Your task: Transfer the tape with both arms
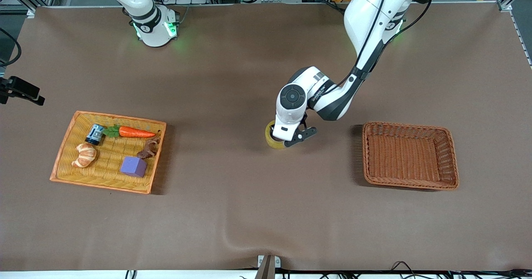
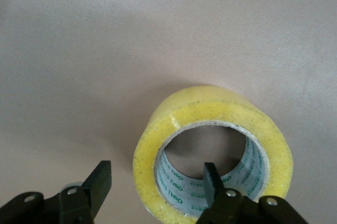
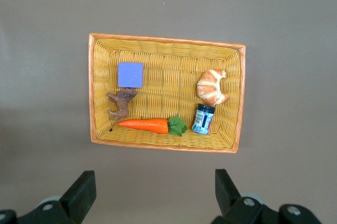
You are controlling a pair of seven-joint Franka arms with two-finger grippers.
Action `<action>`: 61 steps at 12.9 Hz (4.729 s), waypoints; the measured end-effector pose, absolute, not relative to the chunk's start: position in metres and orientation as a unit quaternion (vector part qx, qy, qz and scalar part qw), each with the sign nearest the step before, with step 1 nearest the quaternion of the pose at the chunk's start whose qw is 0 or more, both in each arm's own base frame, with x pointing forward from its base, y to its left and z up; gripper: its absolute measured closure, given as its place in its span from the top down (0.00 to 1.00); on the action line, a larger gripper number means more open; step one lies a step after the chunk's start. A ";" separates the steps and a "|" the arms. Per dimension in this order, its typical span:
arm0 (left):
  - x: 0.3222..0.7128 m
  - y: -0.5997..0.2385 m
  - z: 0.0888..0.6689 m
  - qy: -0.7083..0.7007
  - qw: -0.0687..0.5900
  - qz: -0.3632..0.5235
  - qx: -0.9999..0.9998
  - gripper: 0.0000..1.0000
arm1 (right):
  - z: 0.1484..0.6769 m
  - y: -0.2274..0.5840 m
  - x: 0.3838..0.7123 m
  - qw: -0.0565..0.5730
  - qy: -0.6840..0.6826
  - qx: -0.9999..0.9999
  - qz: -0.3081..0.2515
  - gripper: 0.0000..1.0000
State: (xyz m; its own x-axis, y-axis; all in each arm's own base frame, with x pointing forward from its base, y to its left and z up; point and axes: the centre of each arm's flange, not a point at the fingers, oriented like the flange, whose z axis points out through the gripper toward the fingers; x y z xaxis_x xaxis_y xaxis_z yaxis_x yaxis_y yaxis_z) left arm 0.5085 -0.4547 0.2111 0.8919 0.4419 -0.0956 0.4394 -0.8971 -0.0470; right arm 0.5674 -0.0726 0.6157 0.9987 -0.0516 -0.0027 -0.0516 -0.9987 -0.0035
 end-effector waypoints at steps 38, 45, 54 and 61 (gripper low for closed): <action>0.575 -0.401 0.325 -0.316 -0.046 -0.012 -0.947 0.22 | 0.603 -0.053 0.579 0.005 0.007 -1.000 0.005 1.00; 0.590 -0.361 0.386 -0.320 -0.055 -0.023 -0.945 0.22 | 0.603 -0.053 0.579 0.005 0.006 -1.000 0.005 1.00; 0.621 -0.191 0.449 -0.340 -0.041 0.061 -0.938 0.22 | 0.604 -0.052 0.580 0.006 0.005 -1.000 0.004 1.00; 0.636 -0.036 0.410 -0.292 -0.042 0.089 -0.951 0.22 | 0.604 -0.051 0.580 0.006 0.005 -1.000 0.003 1.00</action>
State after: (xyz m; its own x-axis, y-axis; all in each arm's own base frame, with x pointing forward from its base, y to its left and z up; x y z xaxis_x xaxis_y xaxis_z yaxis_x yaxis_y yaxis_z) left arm 0.6356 -0.0357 0.4104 0.8135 0.5485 -0.1932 0.5633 -0.8258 0.0274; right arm 0.5800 -0.0514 0.6042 0.9999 -0.0099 -0.0070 -0.0100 -0.9999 -0.0112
